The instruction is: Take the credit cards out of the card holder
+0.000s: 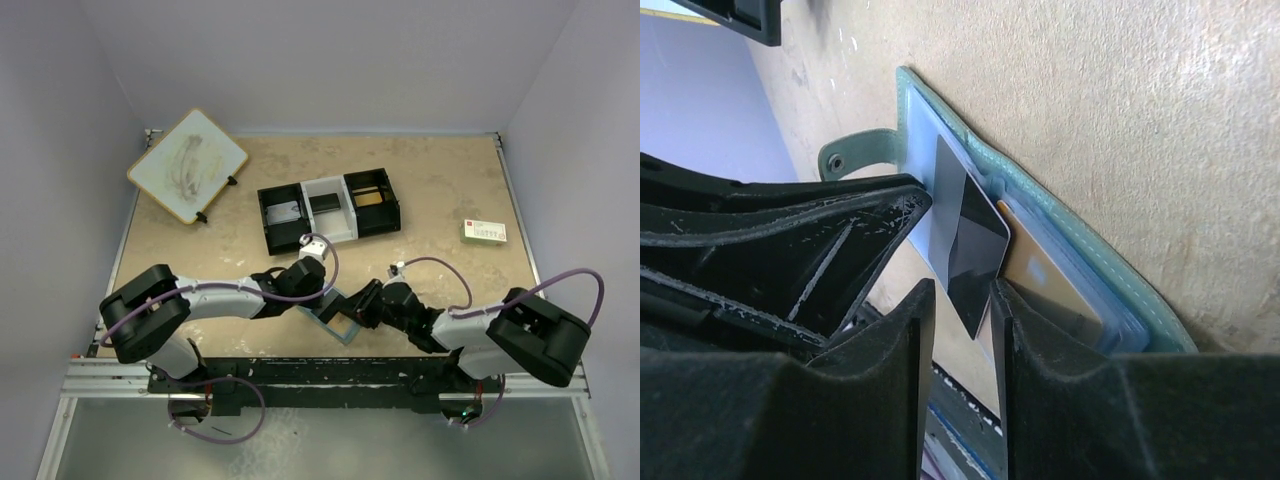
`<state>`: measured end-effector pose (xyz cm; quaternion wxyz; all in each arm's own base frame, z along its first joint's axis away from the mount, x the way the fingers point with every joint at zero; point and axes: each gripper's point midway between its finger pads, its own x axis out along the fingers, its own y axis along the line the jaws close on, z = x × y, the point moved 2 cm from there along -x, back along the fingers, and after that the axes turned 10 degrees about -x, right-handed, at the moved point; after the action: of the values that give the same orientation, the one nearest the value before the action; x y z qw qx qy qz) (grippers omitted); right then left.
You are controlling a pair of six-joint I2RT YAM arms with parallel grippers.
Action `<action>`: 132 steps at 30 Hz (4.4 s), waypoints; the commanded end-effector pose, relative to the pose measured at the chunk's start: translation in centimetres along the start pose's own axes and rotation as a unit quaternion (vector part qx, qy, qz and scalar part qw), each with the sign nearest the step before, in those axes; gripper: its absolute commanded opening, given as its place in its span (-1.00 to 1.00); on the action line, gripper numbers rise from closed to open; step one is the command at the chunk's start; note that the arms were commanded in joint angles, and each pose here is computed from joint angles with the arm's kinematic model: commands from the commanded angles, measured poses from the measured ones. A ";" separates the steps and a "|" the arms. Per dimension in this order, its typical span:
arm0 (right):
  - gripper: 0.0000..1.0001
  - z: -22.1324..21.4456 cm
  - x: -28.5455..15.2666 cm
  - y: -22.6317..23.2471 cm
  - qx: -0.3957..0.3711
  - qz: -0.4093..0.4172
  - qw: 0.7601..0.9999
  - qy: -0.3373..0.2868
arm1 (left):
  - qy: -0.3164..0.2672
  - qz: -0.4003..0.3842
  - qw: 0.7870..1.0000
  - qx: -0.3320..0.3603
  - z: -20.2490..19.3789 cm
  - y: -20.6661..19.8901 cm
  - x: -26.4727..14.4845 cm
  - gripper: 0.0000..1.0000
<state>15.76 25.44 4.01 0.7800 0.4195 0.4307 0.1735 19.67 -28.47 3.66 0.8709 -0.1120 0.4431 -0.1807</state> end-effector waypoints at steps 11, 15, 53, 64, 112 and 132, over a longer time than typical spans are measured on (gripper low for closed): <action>-0.51 -0.4 1.9 -0.9 0.027 -0.007 1.000 0.004 | 0.051 0.043 0.998 -0.012 -3.9 3.4 0.3 -0.81; -0.44 -0.1 2.3 -1.5 0.027 -0.036 0.999 -0.006 | 0.056 0.041 0.997 -0.013 -4.1 3.3 0.3 -0.85; -0.35 -0.2 2.6 -3.9 -0.020 -0.180 0.983 0.003 | 0.048 0.066 0.996 -0.042 -3.6 3.9 -0.5 -0.88; -0.33 0.9 1.7 -3.6 -0.022 -0.158 0.987 -0.006 | 0.054 0.029 0.998 -0.029 -3.3 2.9 -1.7 -0.43; -1.00 -0.3 -1.2 -3.4 -0.032 -0.038 0.997 0.057 | 0.046 0.021 0.998 -0.029 -2.9 2.1 -1.0 -0.47; -0.55 1.2 0.0 0.1 -0.024 0.020 0.999 0.014 | 0.074 0.024 0.997 0.004 -5.1 0.9 -0.3 -0.69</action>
<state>16.28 24.35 3.77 0.7792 0.3924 0.4445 0.2033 17.78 -29.51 3.58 0.8610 -0.1258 0.4542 -0.1910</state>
